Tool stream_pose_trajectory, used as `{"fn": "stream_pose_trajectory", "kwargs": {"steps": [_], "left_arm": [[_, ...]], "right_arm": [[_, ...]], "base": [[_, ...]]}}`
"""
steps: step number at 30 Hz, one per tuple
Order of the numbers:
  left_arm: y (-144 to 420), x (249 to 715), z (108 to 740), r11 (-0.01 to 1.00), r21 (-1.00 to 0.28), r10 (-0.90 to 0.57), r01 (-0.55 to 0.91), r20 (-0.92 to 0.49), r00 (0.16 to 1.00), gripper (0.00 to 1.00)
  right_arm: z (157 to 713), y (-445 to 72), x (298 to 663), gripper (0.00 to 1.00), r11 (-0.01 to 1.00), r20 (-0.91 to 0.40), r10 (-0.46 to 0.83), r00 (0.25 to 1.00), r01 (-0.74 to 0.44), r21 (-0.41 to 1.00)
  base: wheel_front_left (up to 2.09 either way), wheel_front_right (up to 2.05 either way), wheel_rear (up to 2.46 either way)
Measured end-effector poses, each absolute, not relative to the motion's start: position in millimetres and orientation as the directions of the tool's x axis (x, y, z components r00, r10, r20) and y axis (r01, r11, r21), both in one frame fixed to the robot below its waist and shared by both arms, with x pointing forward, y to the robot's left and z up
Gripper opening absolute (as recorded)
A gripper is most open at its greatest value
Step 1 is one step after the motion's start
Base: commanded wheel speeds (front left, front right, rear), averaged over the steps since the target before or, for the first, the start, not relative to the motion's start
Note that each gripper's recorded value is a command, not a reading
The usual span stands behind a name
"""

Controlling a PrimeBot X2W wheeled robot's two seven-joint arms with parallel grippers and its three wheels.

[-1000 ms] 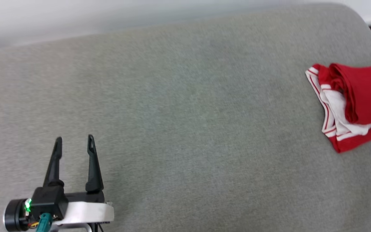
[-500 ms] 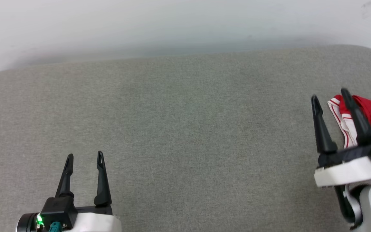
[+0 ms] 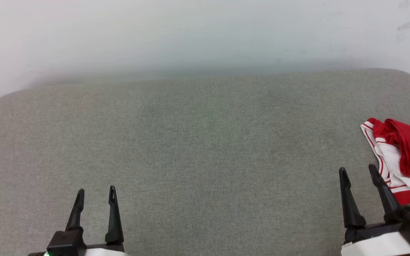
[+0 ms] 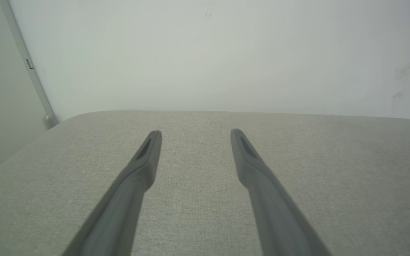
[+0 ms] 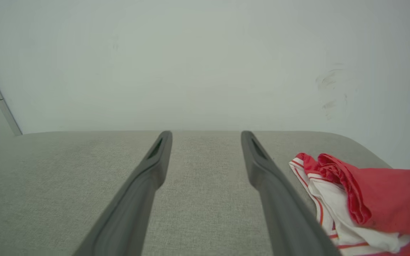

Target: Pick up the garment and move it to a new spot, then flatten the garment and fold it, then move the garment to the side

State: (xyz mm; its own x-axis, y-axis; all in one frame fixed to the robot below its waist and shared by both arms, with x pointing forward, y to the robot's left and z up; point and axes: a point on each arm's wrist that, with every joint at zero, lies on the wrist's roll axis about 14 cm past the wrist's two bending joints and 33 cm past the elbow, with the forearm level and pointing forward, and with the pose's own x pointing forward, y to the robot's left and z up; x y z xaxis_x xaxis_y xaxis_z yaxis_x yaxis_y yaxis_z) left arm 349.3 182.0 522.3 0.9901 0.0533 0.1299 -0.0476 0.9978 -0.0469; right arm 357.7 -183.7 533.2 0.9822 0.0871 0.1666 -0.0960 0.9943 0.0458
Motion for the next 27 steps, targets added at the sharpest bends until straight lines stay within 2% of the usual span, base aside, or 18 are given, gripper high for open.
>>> {"fn": "stream_pose_trajectory", "kwargs": {"steps": [14,15,20,27], "left_arm": [[183,335,512,0.997,-0.06,0.054,-0.048,0.099,0.994,1.0],[183,334,510,0.997,-0.06,0.053,-0.048,0.092,0.994,0.0],[182,331,494,0.996,-0.068,0.052,-0.05,0.039,0.998,0.0],[186,331,486,0.975,-0.21,0.072,-0.072,-0.008,0.997,0.0]], "right_arm": [[527,-175,338,1.0,0.991,0.152,0.086,0.985,-0.1,0.085],[525,-175,337,0.0,0.991,0.146,0.087,0.985,-0.1,0.086],[509,-175,335,0.0,0.991,0.092,0.085,0.992,-0.094,0.1],[502,-180,336,0.0,0.969,0.065,0.053,0.997,-0.067,0.24]], "base": [[0.0,0.0,0.0],[0.0,0.0,0.0],[0.0,0.0,0.0],[0.0,0.0,0.0]]}}
